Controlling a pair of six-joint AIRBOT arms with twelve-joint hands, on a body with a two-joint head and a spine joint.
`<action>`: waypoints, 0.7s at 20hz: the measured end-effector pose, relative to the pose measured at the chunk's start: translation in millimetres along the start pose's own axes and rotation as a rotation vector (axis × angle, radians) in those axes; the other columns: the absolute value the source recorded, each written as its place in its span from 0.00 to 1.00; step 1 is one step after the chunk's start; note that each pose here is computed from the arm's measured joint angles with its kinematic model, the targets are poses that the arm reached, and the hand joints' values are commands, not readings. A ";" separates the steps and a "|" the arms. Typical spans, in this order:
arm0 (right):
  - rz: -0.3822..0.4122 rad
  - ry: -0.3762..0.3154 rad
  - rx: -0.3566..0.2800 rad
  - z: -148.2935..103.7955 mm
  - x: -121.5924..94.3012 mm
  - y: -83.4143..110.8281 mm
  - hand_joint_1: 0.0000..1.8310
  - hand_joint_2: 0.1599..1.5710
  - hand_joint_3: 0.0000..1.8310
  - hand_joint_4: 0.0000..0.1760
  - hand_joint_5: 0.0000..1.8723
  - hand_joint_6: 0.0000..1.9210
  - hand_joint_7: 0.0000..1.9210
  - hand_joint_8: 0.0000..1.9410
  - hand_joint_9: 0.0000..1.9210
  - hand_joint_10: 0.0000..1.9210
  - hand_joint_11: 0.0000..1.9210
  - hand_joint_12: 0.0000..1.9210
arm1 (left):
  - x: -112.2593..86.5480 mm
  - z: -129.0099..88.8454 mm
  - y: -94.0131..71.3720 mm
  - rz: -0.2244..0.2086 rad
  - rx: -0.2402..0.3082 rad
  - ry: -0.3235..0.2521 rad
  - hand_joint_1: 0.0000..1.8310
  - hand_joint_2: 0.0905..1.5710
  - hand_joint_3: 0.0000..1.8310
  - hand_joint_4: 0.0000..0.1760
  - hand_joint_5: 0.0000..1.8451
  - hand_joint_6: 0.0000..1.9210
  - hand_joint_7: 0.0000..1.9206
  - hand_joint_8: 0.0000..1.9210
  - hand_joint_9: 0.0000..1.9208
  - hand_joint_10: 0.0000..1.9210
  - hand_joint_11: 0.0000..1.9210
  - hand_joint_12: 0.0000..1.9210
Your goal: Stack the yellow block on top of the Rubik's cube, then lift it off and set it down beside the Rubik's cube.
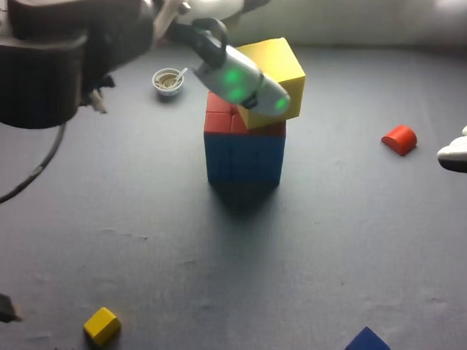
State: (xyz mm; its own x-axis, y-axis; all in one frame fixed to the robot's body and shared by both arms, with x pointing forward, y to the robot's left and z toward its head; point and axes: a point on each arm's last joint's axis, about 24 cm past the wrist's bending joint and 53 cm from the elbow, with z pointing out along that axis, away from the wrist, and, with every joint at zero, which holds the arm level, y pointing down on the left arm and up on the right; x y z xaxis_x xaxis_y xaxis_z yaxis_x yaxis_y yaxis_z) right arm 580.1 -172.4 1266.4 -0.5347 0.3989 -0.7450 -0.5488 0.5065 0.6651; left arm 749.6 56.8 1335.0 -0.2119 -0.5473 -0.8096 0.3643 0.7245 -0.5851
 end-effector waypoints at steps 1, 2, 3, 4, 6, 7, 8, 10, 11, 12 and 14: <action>0.000 -0.001 0.000 0.0 -0.5 0.1 0.00 0.85 0.00 0.00 0.05 0.00 0.05 0.00 0.03 0.00 0.00 0.00 | -2.0 -3.6 5.6 0.004 -0.011 0.002 0.18 0.55 0.00 0.00 0.00 0.00 0.00 0.00 0.00 0.00 0.00 0.06; -0.002 -0.003 -0.001 0.1 -1.2 0.4 0.00 0.85 0.00 0.00 0.05 0.00 0.05 0.00 0.03 0.00 0.00 0.00 | -3.2 -6.2 8.5 0.005 -0.015 0.002 0.17 0.55 0.00 0.00 0.00 0.00 0.00 0.00 0.00 0.00 0.00 0.06; -0.001 -0.012 -0.008 0.4 -4.1 2.8 0.00 0.85 0.00 0.00 0.05 0.00 0.04 0.00 0.02 0.00 0.00 0.00 | -7.0 -11.1 15.2 0.010 -0.026 -0.001 0.17 0.55 0.00 0.00 0.00 0.00 0.00 0.00 0.00 0.00 0.00 0.06; 0.009 -0.020 -0.014 0.6 -6.6 4.8 0.00 0.85 0.00 0.00 0.05 0.00 0.04 0.00 0.02 0.00 0.00 0.00 | -10.4 -16.5 21.3 0.006 -0.036 -0.005 0.17 0.55 0.00 0.00 0.00 0.00 0.00 0.00 0.00 0.00 0.00 0.05; 0.012 -0.042 -0.015 1.1 -13.4 6.4 0.00 0.85 0.00 0.00 0.06 0.01 0.05 0.00 0.03 0.00 0.00 0.00 | -10.6 -28.1 37.5 0.012 -0.063 -0.002 0.16 0.55 0.00 0.00 0.00 0.00 0.00 0.00 0.00 0.00 0.00 0.04; 0.012 -0.049 -0.013 1.2 -15.8 6.4 0.00 0.85 0.00 0.00 0.06 0.01 0.05 0.00 0.03 0.00 0.00 0.00 | -8.7 -31.2 41.8 0.015 -0.070 0.003 0.15 0.54 0.00 0.00 0.00 0.00 0.00 0.00 0.00 0.00 0.01 0.04; 0.010 -0.068 -0.017 1.4 -21.8 8.6 0.00 0.84 0.00 0.00 0.06 0.01 0.05 0.00 0.03 0.00 0.00 0.00 | -1.9 -36.3 50.0 0.016 -0.085 0.019 0.16 0.54 0.00 0.00 0.00 0.00 0.00 0.00 0.00 0.00 0.01 0.05; -0.004 -0.138 -0.049 7.0 -44.0 23.0 0.00 0.84 0.00 0.00 0.04 0.00 0.04 0.00 0.01 0.00 0.00 0.00 | 8.9 -50.7 57.9 0.030 -0.090 0.049 0.14 0.55 0.00 0.00 0.00 0.00 0.00 0.00 0.00 0.00 0.00 0.05; -0.019 -0.158 -0.058 9.5 -50.8 28.0 0.00 0.84 0.00 0.00 0.04 0.00 0.04 0.00 0.02 0.00 0.00 0.00 | 12.4 -55.2 59.8 0.042 -0.090 0.058 0.15 0.54 0.00 0.00 0.00 0.00 0.00 0.00 0.00 0.00 0.00 0.08; -0.022 -0.177 -0.072 12.0 -56.9 33.8 0.00 0.83 0.00 0.00 0.04 0.00 0.04 0.00 0.01 0.00 0.00 0.00 | 17.6 -61.4 61.3 0.058 -0.086 0.073 0.15 0.54 0.00 0.00 0.00 0.00 0.00 0.00 0.00 0.00 0.00 0.09; -0.054 -0.177 -0.073 16.8 -57.5 37.1 0.00 0.81 0.00 0.00 0.03 0.00 0.03 0.00 0.01 0.00 0.00 0.00 | 30.5 -72.9 66.2 0.096 -0.075 0.110 0.14 0.55 0.00 0.00 0.00 0.00 0.00 0.00 0.00 0.00 0.00 0.10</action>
State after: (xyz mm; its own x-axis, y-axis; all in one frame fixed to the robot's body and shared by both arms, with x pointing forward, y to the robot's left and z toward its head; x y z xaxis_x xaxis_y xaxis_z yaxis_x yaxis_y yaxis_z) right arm 601.2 -163.7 1333.0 -0.3855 0.5039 -0.7730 -0.6225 0.4764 0.6209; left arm 701.1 118.7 1268.2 -0.2786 -0.4280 -0.8598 0.3194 0.8030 -0.5032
